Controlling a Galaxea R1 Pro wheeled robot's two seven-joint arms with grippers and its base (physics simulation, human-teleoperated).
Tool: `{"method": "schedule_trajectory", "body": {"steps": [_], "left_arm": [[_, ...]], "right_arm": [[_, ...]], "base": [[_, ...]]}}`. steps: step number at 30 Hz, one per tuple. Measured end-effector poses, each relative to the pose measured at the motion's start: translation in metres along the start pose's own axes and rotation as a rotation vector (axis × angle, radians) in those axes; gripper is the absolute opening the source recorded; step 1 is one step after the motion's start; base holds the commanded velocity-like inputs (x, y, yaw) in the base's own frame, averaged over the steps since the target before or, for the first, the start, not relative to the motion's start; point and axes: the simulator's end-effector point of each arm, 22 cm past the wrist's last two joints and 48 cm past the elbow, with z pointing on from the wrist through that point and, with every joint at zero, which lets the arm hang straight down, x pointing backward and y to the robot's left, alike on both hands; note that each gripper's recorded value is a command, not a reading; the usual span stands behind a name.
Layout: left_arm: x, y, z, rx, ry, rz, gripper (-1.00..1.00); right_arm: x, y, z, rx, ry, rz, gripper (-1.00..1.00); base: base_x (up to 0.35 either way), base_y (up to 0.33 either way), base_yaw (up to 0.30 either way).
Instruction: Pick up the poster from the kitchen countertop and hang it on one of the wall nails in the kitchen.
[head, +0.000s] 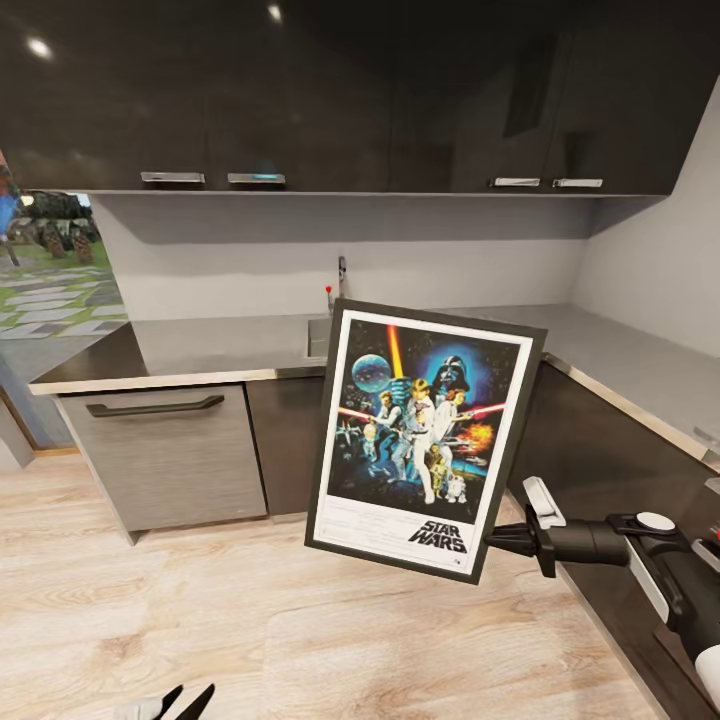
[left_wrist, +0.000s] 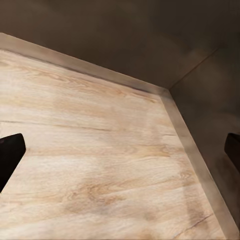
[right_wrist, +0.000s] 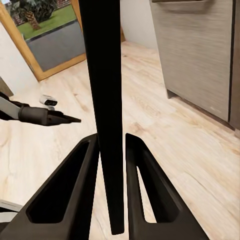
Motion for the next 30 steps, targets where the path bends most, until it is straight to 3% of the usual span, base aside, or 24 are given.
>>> {"method": "schedule_trajectory", "body": {"steps": [30], "left_arm": [[-0.019,-0.016,-0.02,-0.028,0.039,-0.017,1.0]], "right_arm": [[-0.024,0.005,-0.004,-0.007,0.014,0.045,-1.0]], "base": [[0.0,0.0,0.0]]}}
